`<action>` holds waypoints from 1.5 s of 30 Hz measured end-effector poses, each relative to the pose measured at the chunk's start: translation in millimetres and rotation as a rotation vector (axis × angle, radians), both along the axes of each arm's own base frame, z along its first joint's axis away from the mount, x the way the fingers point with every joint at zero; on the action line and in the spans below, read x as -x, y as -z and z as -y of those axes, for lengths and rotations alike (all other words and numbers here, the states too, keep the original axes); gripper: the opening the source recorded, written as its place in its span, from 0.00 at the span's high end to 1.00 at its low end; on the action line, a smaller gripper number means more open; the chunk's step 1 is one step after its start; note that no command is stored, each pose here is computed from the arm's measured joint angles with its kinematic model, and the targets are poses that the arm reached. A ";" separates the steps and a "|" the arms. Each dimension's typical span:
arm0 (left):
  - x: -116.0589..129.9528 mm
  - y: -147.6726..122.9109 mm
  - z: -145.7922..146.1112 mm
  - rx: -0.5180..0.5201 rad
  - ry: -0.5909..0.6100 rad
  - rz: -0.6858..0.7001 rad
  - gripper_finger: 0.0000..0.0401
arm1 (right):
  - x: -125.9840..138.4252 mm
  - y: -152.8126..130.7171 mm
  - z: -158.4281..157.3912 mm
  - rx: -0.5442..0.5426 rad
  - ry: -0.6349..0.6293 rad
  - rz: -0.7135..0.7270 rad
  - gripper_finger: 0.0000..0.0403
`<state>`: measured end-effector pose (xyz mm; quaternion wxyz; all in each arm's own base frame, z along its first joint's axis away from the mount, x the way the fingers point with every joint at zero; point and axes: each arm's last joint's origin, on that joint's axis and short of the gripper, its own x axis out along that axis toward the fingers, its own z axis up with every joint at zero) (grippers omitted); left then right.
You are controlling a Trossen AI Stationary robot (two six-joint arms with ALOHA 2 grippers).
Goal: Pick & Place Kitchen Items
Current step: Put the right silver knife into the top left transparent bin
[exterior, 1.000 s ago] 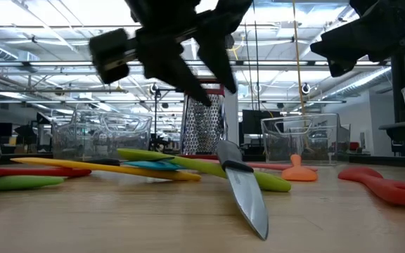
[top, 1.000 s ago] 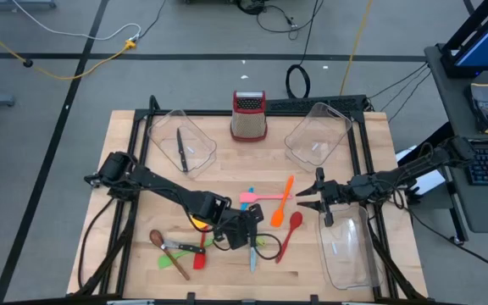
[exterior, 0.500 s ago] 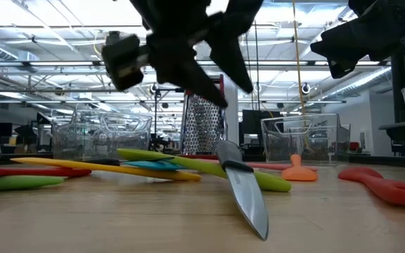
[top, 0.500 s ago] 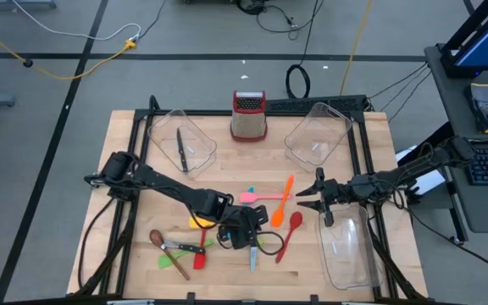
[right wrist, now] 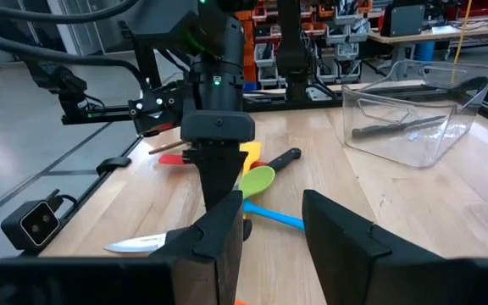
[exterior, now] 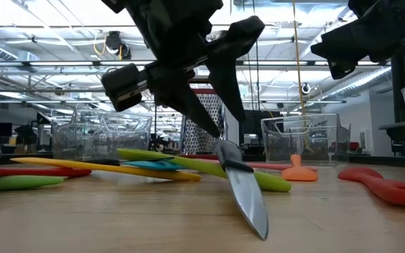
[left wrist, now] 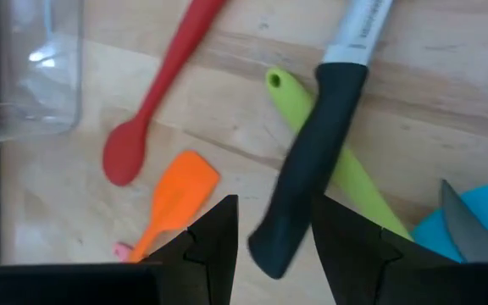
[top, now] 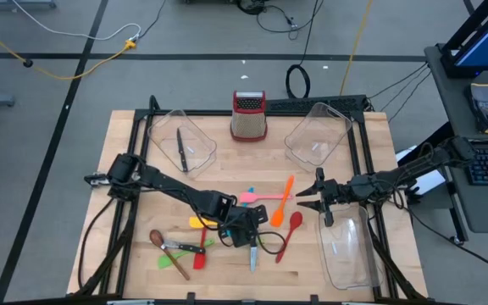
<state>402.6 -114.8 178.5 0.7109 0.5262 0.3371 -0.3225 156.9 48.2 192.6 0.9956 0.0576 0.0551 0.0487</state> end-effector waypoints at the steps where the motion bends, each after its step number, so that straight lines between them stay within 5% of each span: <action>1: -0.3 0.0 -0.8 0.000 -0.002 0.001 0.62 | 0.0 0.0 0.0 0.000 0.000 0.000 0.71; 45: -2.1 2.8 -6.3 -0.012 0.140 -0.008 0.62 | 0.0 0.1 0.1 -0.025 0.007 -0.003 0.71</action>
